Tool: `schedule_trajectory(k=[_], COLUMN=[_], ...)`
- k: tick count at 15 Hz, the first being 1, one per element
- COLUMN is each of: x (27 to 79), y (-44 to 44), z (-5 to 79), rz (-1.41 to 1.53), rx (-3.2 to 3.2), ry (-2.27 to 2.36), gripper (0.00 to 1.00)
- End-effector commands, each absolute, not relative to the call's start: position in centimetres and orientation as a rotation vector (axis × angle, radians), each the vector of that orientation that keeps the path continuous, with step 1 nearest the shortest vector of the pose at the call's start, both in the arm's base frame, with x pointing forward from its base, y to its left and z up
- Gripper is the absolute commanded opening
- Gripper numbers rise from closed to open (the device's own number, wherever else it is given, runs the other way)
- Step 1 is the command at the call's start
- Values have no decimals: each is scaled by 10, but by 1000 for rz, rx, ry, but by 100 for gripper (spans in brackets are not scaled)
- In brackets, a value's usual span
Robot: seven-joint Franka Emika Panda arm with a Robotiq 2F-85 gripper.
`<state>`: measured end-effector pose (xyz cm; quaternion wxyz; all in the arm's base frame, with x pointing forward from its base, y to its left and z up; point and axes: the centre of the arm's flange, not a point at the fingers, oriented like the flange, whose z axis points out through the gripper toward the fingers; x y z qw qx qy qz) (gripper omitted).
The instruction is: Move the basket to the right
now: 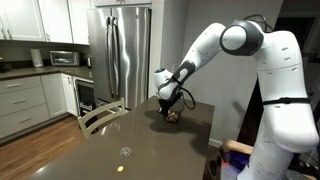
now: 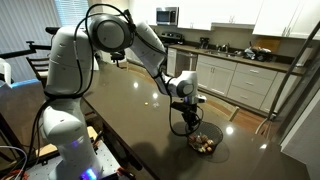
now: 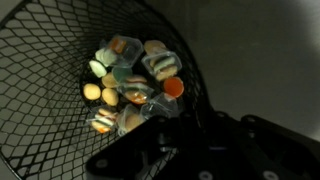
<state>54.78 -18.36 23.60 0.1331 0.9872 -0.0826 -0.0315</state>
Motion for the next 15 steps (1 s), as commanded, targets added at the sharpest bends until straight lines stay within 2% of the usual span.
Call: schedule_trajectory(k=[1, 7, 10, 15], x=[558, 564, 567, 568], y=[-187, -163, -140, -90], z=[240, 271, 297, 337], rz=[-104, -71, -25, 63], rx=[2866, 2834, 2803, 2706], ry=[-300, -255, -211, -104], gripper=[44, 82, 98, 100])
